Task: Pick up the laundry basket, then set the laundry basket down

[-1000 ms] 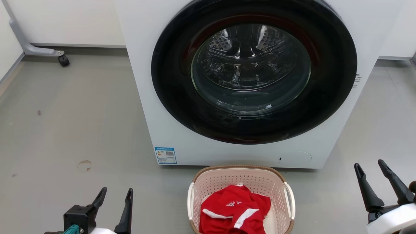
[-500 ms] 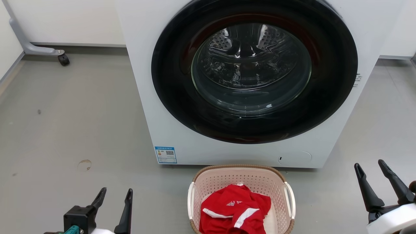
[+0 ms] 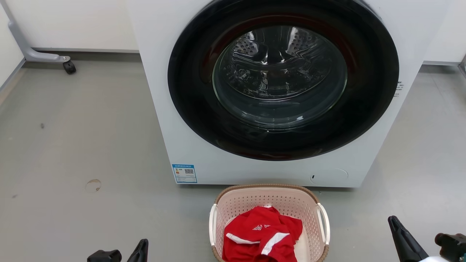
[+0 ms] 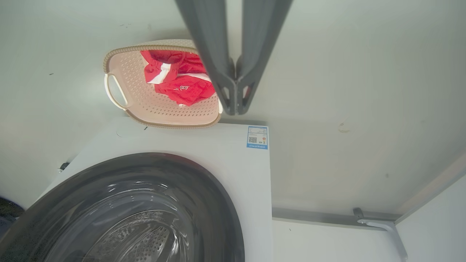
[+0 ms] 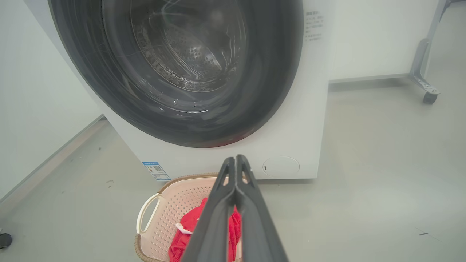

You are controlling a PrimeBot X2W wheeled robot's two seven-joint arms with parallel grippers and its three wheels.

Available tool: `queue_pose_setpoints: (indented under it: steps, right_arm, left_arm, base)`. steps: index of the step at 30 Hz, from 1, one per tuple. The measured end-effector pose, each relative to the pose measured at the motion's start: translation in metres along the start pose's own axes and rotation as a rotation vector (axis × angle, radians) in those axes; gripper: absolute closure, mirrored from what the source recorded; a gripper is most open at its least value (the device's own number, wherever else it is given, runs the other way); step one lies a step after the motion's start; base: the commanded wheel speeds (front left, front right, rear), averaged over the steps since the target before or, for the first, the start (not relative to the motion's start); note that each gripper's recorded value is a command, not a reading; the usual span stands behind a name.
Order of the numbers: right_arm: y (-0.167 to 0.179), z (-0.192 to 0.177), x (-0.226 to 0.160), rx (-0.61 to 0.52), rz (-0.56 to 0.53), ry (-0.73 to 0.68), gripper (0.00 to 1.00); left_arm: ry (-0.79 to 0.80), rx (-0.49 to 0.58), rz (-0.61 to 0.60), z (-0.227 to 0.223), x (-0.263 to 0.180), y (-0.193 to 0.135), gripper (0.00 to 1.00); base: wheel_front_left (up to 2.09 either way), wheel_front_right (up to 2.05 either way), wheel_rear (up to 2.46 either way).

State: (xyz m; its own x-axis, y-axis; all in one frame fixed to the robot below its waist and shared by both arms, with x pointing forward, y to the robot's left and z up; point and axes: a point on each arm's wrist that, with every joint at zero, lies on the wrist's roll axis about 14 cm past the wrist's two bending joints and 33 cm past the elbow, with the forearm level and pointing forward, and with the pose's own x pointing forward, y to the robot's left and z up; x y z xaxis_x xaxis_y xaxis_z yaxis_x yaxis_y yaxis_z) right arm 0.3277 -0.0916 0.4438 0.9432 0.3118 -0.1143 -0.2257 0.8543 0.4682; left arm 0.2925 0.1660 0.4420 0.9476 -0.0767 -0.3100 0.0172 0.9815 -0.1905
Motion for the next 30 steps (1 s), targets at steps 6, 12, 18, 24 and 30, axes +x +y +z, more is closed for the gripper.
queue_pose_setpoints:
  steps: [6,12,18,24,30]
  right_arm:
    - [-0.006,0.001,0.000,0.053,-0.027,0.002,1.00]
    - [-0.014,0.004,-0.001,0.106,-0.057,-0.003,1.00]
    - [-0.019,0.006,-0.001,0.165,-0.081,-0.012,1.00]
    - [-0.024,0.013,0.003,0.219,-0.097,-0.029,1.00]
    - [-0.029,0.014,0.002,0.275,-0.119,-0.037,1.00]
  left_arm:
    - [0.016,-0.069,0.003,-0.002,0.003,0.001,1.00]
    - [0.025,-0.135,0.005,-0.003,0.006,0.003,1.00]
    - [0.027,-0.198,0.001,-0.001,0.010,0.004,1.00]
    - [0.035,-0.270,0.002,-0.002,0.012,0.004,1.00]
    - [0.037,-0.331,-0.001,0.000,0.016,0.005,1.00]
  base:
    - [0.00,0.00,0.00]
    - [0.00,0.00,0.00]
    - [0.00,0.00,0.00]
    - [0.00,0.00,0.00]
    - [0.00,0.00,0.00]
